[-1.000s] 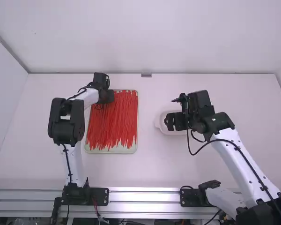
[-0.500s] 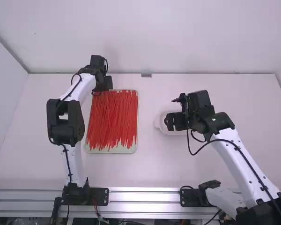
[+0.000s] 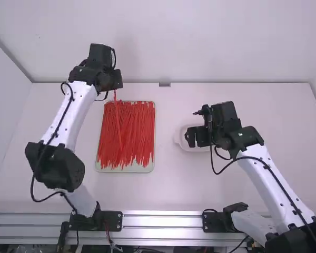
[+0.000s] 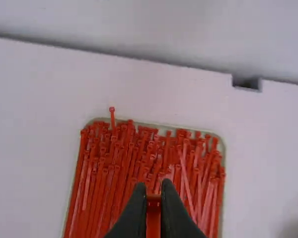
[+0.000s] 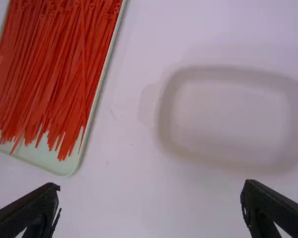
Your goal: Fasten the cable tie
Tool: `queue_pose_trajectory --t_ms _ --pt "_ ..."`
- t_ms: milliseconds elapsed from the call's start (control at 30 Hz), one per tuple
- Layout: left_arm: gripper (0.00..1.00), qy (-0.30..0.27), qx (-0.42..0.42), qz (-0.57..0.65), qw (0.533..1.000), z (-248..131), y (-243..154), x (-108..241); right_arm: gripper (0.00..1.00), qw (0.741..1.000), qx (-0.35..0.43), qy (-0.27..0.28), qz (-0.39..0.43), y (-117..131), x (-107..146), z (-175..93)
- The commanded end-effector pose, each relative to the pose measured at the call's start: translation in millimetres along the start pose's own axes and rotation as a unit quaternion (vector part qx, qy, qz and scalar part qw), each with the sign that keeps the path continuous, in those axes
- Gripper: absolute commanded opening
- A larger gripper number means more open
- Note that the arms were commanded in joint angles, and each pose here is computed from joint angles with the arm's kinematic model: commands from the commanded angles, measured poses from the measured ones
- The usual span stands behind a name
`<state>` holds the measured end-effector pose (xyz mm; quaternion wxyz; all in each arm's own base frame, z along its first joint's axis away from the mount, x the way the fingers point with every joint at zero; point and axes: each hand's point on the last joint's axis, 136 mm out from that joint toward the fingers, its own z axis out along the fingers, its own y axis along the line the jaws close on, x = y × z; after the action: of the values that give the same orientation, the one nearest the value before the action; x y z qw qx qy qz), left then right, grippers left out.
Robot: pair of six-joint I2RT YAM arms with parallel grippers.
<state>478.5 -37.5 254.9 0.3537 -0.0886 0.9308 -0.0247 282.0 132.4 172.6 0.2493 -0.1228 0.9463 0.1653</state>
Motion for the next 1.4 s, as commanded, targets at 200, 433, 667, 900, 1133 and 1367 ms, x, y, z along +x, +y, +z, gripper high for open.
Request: queue_pose_trajectory --t_ms 200,433,667,900,1133,1367 --pt "0.02 -0.058 -0.017 0.014 0.998 -58 2 4 0.98 1.0 -0.008 -0.026 -0.004 5 -14 -10" --pt "0.02 -0.04 -0.011 0.011 0.999 -56 9 45 0.98 0.998 -0.05 -0.032 -0.023 20 -17 -11" --pt "0.02 -0.049 0.095 0.013 0.994 -51 -18 77 0.98 0.991 -0.116 -0.04 -0.045 43 -20 -15" --pt "0.02 -0.074 0.208 0.032 0.975 -55 -52 84 0.98 0.975 -0.194 -0.082 -0.077 71 -39 -27" --pt "0.02 -0.087 0.306 0.028 0.948 -73 -84 76 0.98 0.957 -0.248 -0.117 -0.095 96 -54 -39" --pt "0.02 -0.113 0.387 0.039 0.914 -100 -118 66 0.98 0.943 -0.277 -0.163 -0.086 117 -77 -51"
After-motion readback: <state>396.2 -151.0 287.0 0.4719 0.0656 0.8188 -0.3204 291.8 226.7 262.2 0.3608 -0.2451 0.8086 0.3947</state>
